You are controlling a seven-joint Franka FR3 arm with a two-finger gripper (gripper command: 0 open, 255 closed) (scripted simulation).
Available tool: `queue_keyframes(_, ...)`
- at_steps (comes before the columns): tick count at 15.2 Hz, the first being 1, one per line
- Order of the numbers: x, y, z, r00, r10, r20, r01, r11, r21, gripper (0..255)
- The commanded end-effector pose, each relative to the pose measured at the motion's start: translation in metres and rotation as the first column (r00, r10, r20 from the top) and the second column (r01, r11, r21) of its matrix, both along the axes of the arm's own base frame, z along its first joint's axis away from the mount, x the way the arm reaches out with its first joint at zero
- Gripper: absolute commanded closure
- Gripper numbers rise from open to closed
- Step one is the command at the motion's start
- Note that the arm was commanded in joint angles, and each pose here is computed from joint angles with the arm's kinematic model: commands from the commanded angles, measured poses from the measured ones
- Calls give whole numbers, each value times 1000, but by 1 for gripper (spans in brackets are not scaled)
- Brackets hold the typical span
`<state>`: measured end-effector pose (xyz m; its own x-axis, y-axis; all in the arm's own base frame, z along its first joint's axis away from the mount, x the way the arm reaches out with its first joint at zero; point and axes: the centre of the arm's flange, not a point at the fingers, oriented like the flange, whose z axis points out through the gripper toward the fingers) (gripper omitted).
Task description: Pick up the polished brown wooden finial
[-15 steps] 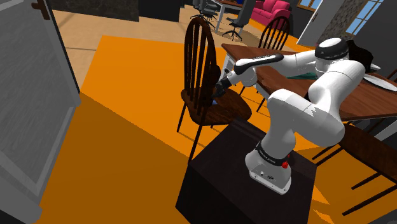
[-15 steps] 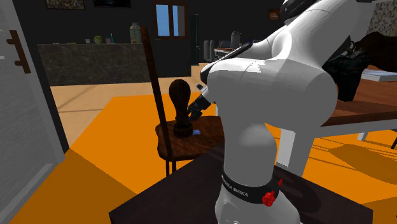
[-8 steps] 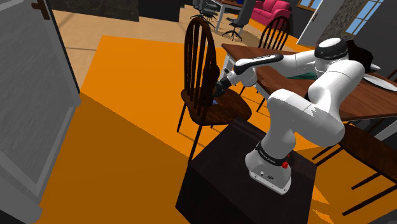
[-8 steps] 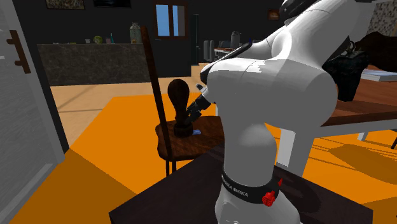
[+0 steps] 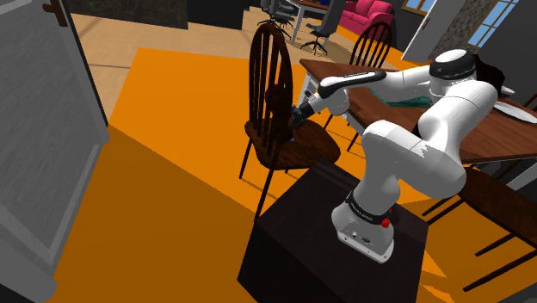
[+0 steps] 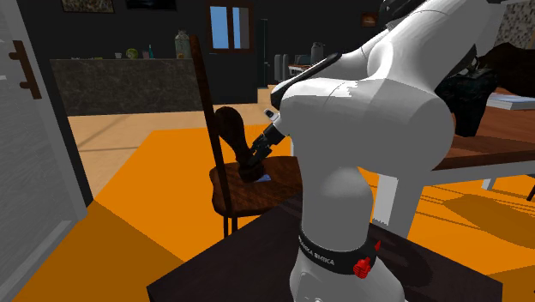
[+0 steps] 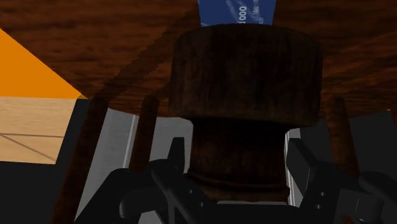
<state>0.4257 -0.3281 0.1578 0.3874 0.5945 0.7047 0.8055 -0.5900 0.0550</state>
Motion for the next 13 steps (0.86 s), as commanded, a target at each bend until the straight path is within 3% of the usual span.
queue_keyframes(1, 1, 0, 9, 1000, 0, 1, 0, 1000, 0, 255)
queue_keyframes(13, 1, 0, 63, 1000, 0, 1, 0, 1000, 0, 255)
